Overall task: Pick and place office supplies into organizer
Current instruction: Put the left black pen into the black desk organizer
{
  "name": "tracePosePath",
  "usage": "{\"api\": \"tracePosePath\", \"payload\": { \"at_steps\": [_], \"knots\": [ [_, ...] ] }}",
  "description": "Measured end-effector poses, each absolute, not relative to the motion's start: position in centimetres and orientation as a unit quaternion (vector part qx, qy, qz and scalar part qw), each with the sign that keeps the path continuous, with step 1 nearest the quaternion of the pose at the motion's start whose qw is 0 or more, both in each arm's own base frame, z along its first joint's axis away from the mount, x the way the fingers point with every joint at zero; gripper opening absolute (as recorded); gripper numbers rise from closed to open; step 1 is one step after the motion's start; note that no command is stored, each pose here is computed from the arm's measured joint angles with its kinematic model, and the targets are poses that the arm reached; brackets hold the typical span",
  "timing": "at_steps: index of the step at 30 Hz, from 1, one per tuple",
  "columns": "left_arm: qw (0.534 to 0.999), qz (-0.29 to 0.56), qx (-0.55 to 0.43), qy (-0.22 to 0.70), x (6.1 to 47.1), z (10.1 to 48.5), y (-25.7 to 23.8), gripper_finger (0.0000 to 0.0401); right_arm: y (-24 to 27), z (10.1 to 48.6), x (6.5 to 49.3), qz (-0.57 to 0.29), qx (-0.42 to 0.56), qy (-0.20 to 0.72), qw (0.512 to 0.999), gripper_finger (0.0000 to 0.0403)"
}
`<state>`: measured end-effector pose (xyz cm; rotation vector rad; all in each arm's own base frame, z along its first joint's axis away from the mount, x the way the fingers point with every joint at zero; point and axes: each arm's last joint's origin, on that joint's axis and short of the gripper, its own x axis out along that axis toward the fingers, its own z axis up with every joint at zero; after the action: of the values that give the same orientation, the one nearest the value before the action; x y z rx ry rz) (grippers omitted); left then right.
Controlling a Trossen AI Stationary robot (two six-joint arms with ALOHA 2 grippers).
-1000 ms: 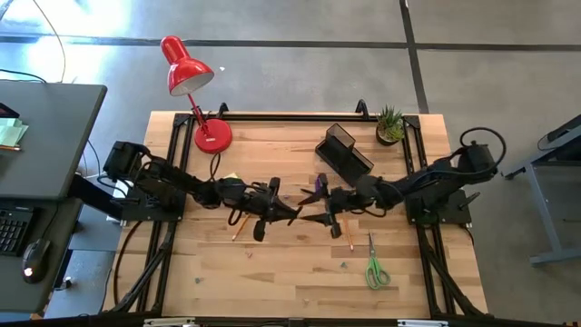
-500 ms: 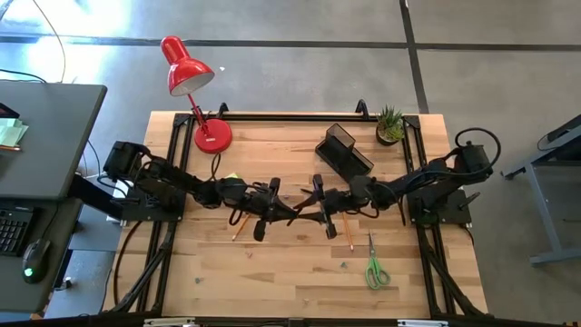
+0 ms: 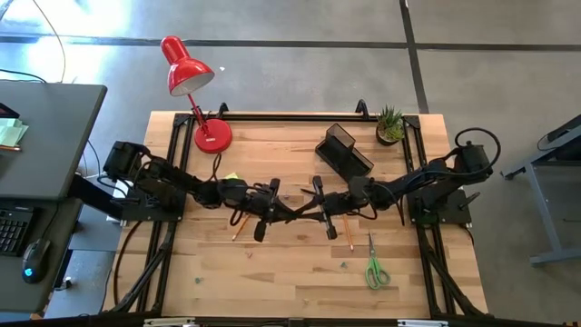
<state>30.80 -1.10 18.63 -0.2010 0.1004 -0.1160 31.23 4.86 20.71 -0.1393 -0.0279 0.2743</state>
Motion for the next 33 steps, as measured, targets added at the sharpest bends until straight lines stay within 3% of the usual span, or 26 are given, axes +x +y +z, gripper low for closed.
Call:
{"api": "tracePosePath", "payload": {
  "at_steps": [8,14,19,24,33],
  "knots": [
    [0.990,-0.016,-0.093,0.108,30.5,17.8,-0.9,0.0175,3.8,20.8,31.4,0.087,-0.071,-0.009,0.994,0.0015],
    [0.981,0.094,-0.039,0.168,29.0,18.3,-0.2,0.0249,1.1,21.1,30.7,-0.042,-0.075,0.057,0.995,0.0014],
    [0.969,0.158,-0.043,0.187,27.4,19.8,0.2,0.0258,-2.3,22.6,29.1,-0.175,-0.093,0.093,0.976,0.0026],
    [0.967,0.167,-0.055,0.184,27.0,20.3,0.2,0.0240,-6.9,24.0,26.9,-0.275,-0.098,0.114,0.950,0.0023],
    [0.969,0.143,-0.059,0.194,27.0,20.1,0.1,0.0189,-12.2,24.1,23.5,-0.367,-0.041,0.158,0.916,0.0028]
  ]
}}
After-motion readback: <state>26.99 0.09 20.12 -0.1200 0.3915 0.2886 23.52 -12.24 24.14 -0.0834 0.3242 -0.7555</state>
